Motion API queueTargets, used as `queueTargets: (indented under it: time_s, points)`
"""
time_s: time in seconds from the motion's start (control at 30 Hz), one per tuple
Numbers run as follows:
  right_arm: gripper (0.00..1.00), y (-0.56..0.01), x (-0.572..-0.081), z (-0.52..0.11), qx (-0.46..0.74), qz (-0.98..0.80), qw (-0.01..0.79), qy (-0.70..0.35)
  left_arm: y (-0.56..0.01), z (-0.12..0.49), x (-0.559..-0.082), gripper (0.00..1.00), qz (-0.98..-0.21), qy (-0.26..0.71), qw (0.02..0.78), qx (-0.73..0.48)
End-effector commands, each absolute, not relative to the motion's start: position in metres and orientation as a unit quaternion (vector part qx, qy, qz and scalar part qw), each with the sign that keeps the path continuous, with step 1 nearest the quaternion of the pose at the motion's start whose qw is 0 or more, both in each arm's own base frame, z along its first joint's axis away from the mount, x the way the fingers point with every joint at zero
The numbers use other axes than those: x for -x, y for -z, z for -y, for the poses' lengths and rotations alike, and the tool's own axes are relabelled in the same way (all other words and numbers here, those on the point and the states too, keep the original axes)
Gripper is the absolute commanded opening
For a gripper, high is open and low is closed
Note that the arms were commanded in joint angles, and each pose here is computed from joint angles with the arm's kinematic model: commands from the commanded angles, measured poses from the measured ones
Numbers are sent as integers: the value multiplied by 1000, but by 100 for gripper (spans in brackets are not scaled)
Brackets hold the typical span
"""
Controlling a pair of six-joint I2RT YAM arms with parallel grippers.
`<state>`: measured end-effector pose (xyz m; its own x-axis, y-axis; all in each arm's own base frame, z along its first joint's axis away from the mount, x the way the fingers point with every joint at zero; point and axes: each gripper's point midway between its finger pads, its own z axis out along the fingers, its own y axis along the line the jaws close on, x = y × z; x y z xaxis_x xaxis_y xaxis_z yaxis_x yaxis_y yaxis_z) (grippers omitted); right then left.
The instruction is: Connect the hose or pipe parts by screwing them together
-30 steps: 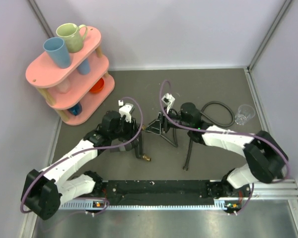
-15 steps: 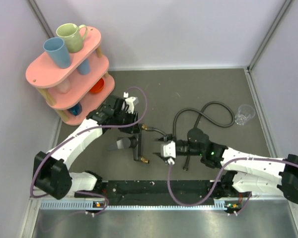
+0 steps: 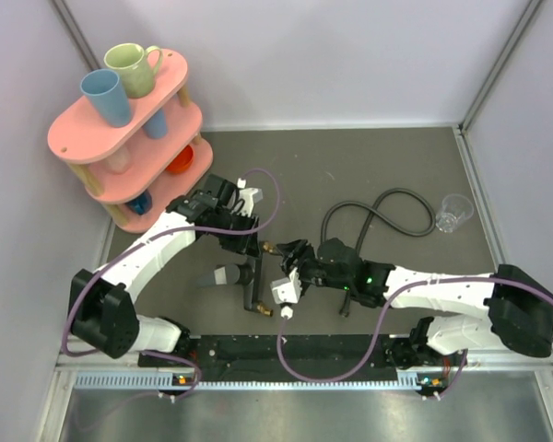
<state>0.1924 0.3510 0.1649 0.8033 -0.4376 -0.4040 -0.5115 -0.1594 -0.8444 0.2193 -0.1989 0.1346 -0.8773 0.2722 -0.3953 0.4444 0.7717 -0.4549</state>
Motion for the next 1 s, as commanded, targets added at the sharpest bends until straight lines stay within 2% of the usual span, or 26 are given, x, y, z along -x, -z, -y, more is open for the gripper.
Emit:
queueTargets:
  time_s: [0.0, 0.1, 0.2, 0.23, 0.3, 0.4, 0.43, 0.5, 0.73, 0.83, 0.97]
  points:
    - [51, -184, -206, -363, 761, -291, 580, 9, -165, 216, -222, 0, -906, 326, 169, -209]
    - [47, -180, -205, -369, 766, -288, 575, 2, -167, 218, -221, 0, -904, 333, 165, -209]
    - [33, -179, -206, -373, 766, -288, 575, 1, -169, 220, -219, 0, -901, 342, 164, -211]
    - [19, -174, -207, -374, 767, -294, 570, -3, -171, 221, -219, 0, -899, 345, 169, -213]
    - [0, -176, -209, -377, 761, -303, 573, -7, -173, 223, -219, 0, -894, 351, 178, -215]
    - [0, -181, -214, -384, 738, -348, 578, -33, -182, 227, -220, 0, -879, 370, 206, -218]
    - [0, -173, -214, -384, 732, -382, 563, -50, -196, 234, -228, 0, -861, 386, 246, -221]
    - [0, -178, -222, -392, 710, -422, 559, -69, -203, 237, -224, 0, -840, 409, 276, -226]
    - [0, -186, -236, -398, 585, -562, 507, -292, -216, 238, -241, 0, -797, 401, 391, -224]
    - [0, -189, -240, -398, 544, -599, 457, -369, -218, 235, -242, 0, -780, 374, 445, -233]
    - [0, -179, -248, -397, 453, -666, 346, -482, -239, 232, -247, 0, -734, 361, 526, -232]
